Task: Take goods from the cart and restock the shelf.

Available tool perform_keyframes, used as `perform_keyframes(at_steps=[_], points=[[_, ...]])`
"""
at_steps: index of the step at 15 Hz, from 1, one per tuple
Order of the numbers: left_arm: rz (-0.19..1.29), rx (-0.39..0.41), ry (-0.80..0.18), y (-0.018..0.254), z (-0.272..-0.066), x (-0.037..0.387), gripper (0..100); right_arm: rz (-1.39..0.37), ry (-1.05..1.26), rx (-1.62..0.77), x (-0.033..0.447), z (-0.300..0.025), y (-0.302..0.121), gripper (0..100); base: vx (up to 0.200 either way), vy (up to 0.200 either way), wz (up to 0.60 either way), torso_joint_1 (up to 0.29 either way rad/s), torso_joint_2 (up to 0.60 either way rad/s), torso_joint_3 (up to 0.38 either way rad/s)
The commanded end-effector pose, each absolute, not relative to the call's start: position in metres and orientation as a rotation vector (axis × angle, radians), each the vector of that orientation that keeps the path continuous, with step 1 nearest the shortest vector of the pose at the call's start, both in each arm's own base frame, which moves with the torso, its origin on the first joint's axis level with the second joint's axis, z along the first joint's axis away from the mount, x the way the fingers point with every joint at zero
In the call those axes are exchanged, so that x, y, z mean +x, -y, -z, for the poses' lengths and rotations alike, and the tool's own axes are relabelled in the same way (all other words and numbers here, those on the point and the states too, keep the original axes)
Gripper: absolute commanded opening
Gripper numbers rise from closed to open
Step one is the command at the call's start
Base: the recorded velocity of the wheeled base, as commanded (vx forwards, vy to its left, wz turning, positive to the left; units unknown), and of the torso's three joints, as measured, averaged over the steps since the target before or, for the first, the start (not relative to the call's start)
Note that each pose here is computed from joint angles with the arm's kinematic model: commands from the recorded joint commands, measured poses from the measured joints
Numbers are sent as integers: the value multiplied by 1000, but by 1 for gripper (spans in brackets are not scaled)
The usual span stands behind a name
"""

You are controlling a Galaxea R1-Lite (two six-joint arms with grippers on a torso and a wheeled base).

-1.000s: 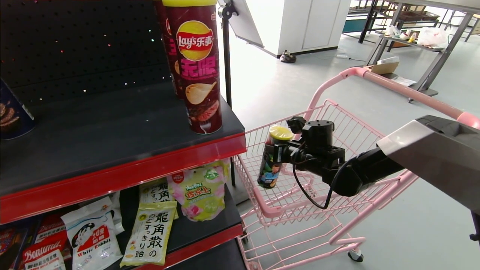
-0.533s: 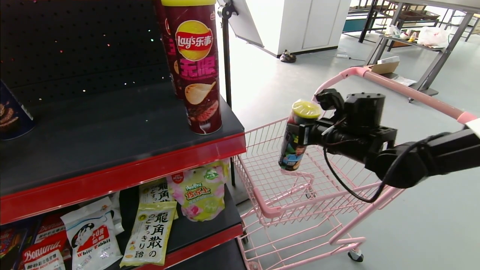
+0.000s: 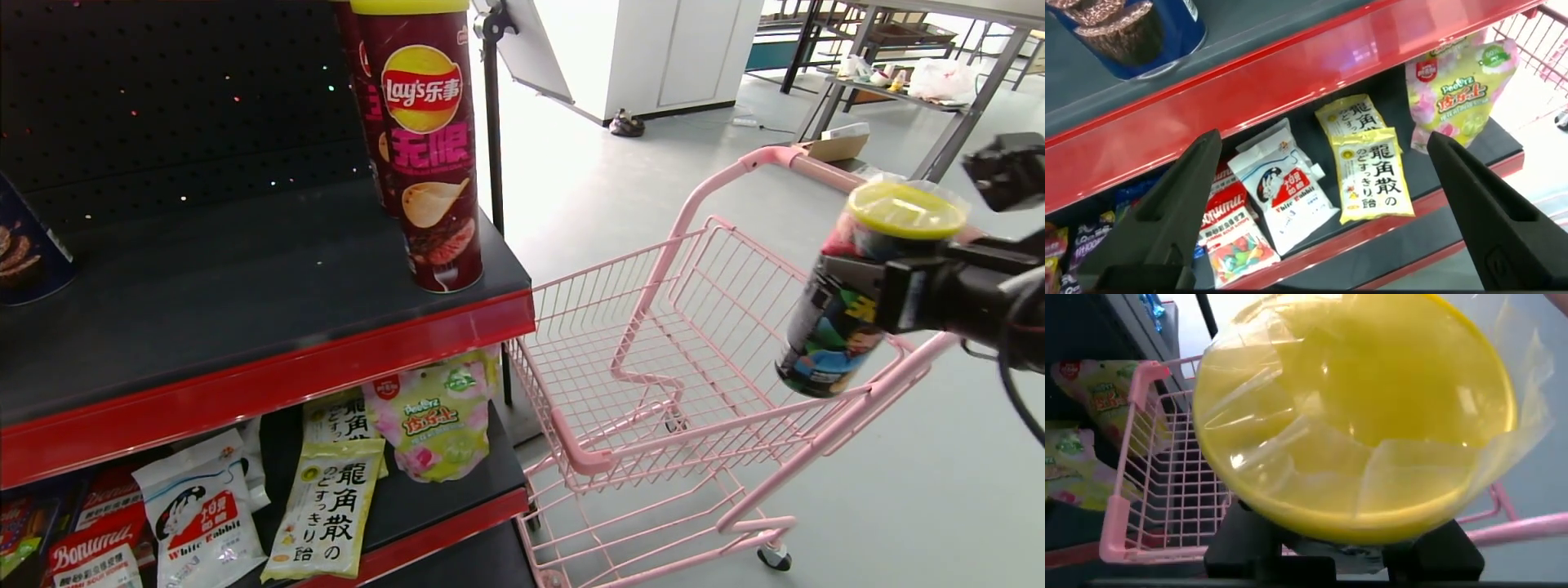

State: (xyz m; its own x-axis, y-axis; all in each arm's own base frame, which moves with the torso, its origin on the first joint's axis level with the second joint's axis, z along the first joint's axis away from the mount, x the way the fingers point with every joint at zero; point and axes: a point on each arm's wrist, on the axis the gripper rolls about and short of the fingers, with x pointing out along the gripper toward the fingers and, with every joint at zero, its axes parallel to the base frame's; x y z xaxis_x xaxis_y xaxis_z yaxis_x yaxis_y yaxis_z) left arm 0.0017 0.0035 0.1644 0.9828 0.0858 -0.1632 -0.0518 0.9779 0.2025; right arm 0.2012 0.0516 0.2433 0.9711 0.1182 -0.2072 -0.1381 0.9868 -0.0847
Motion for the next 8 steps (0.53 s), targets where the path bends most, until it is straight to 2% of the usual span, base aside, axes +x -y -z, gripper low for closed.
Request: perform_keyframes(at_steps=[1,4,8], points=[[-59,199,-180,-3,-165,4,100,-50,-179,-113,116,-249,-20,0,0,0,0,0,0,0],[-25,195,-180,-2,-160,3,100,-6,-217,-159,76,-240,-8,0,0,0,0,0,0,0],[-25,195,-182,-3,-157,2,100,51,-194,-191,57,-231,-2,0,0,0,0,0,0,0]])
